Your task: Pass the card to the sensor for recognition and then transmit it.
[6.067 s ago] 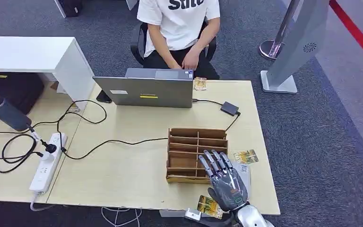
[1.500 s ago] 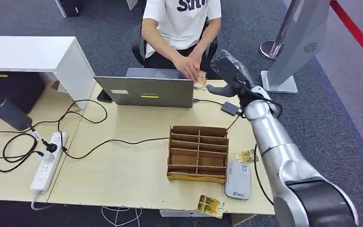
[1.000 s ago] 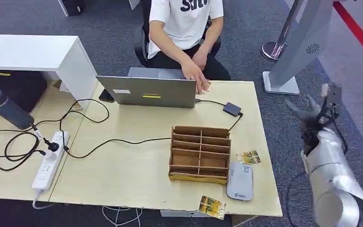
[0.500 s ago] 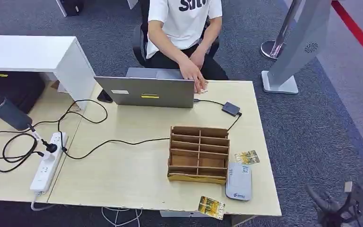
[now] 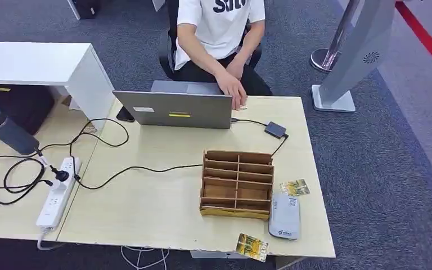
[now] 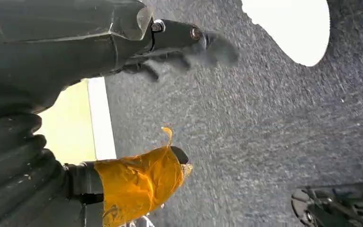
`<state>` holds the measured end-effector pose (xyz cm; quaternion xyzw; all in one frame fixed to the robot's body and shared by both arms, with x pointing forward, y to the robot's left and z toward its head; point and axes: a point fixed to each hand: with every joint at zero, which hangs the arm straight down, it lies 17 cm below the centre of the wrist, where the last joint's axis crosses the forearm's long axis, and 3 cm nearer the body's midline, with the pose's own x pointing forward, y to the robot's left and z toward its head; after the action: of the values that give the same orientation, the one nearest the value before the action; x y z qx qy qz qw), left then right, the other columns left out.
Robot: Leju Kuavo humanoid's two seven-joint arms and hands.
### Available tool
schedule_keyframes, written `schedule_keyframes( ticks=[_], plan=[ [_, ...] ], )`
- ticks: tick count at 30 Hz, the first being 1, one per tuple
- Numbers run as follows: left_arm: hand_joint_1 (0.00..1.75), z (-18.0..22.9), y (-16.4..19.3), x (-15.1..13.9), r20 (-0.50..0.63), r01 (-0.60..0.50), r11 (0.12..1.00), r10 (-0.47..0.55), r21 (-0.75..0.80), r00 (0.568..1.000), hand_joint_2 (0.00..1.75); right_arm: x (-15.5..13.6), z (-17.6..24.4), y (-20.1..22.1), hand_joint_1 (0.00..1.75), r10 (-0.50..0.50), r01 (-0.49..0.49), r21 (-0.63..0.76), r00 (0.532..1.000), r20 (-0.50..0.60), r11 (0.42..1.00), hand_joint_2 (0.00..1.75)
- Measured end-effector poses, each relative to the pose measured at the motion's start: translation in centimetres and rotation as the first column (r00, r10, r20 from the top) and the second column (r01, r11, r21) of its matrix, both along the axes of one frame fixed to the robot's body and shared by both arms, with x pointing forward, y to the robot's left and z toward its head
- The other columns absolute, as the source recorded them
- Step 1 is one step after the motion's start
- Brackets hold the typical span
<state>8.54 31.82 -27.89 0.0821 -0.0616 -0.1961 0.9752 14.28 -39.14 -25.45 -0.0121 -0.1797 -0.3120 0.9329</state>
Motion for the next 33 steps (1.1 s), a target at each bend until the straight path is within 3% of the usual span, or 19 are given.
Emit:
schedule_keyframes(
  ticks=[9, 10, 11, 13, 20, 33],
  plan=[
    [1.75, -0.1, 0.2, -0.5, 0.002, -0.025, 1.0, 0.025, 0.001, 1.0, 1.75, -1.5, -0.5, 0.2, 1.75, -0.042, 0.042, -0.008, 0.999, -0.025, 0.999, 1.75],
    [1.64, -0.1, 0.2, -0.5, 0.002, -0.025, 1.0, 0.025, 0.001, 1.0, 1.75, -1.5, -0.5, 0.2, 1.34, -0.043, 0.043, -0.009, 0.999, -0.026, 0.999, 1.75],
    [1.4, -0.1, 0.3, -0.5, 0.002, -0.025, 1.0, 0.025, 0.001, 1.0, 1.75, -1.5, -0.5, 0.2, 0.0, -0.042, 0.042, -0.011, 0.999, -0.026, 0.999, 1.75],
    [0.0, -0.1, 0.2, -0.5, 0.002, -0.026, 1.0, 0.026, 0.0, 1.0, 1.75, -1.5, -0.5, 0.2, 0.0, -0.041, 0.04, -0.011, 0.999, -0.025, 0.999, 1.75],
    [0.0, -0.2, 0.1, -1.3, -0.001, -0.077, 0.997, 0.077, -0.02, 0.997, 1.75, -2.0, -0.6, 0.8, 0.0, -0.022, 0.022, -0.007, 0.999, -0.024, 1.0, 1.75],
    [0.0, -0.3, 0.4, -2.5, 0.029, -0.198, 0.979, 0.199, -0.042, 0.98, 1.75, -4.6, -1.4, 3.0, 0.0, 0.13, -0.133, -0.029, 0.988, -0.083, 0.991, 1.75]
  ],
)
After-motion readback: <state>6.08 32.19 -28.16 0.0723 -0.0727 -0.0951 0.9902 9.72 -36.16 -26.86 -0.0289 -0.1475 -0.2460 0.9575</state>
